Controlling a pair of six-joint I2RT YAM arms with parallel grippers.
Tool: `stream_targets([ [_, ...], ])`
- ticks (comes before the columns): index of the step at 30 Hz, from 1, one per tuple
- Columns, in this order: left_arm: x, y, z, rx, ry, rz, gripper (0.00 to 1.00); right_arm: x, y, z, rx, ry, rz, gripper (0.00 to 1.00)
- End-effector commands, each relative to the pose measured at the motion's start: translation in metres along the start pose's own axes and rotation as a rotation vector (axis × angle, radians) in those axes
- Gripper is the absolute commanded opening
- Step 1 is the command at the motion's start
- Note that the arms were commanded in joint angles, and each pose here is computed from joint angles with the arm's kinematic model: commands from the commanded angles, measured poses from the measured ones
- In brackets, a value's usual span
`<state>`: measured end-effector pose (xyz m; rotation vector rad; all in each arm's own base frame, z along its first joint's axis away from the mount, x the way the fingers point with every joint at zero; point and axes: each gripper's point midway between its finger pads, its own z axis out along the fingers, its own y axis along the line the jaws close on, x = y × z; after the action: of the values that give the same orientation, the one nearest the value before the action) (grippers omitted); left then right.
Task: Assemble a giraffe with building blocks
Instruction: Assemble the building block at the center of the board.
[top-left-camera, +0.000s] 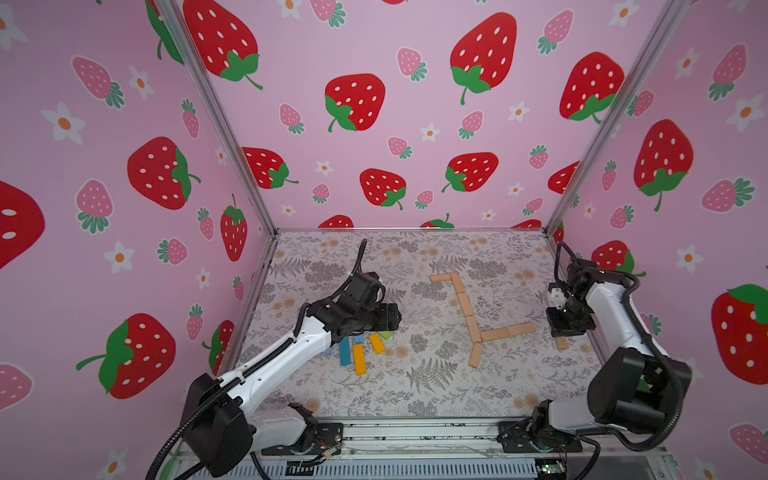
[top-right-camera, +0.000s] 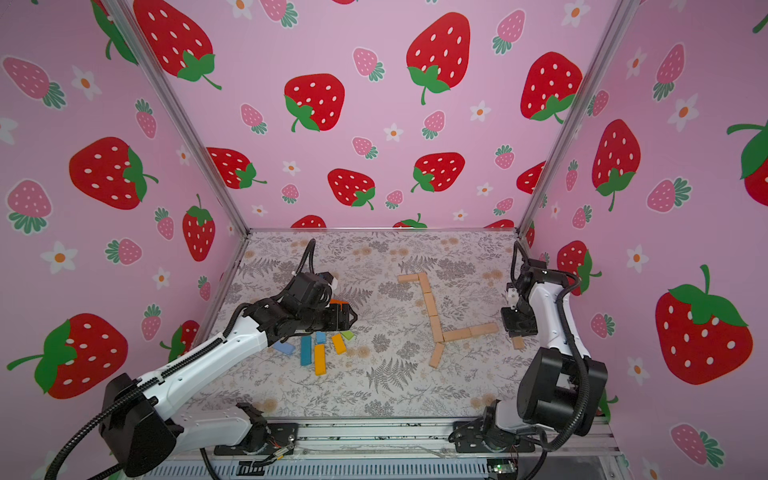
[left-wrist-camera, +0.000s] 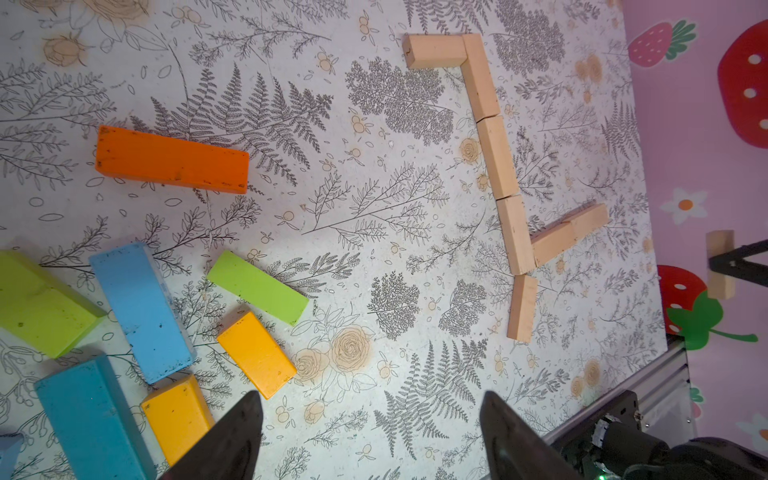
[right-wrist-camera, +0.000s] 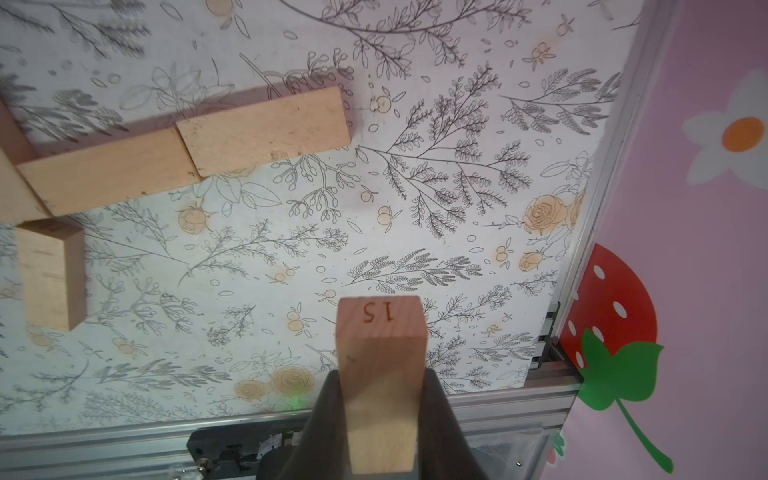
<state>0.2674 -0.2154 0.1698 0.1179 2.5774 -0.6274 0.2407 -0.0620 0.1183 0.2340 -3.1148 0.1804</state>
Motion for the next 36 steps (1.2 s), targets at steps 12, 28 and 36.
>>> stream_targets([
  [12,0.002,-0.021,-0.022,0.044,-0.072,0.091,0.85,0.000,-0.005,0.048,0.117,0.027,-0.380,0.00],
  [28,0.005,-0.023,-0.015,0.050,-0.045,0.090,0.85,-0.013,0.010,0.090,0.057,-0.011,-0.432,0.00],
  [36,0.006,-0.022,-0.012,0.044,-0.037,0.091,0.85,-0.015,0.015,0.102,0.036,0.012,-0.439,0.00],
])
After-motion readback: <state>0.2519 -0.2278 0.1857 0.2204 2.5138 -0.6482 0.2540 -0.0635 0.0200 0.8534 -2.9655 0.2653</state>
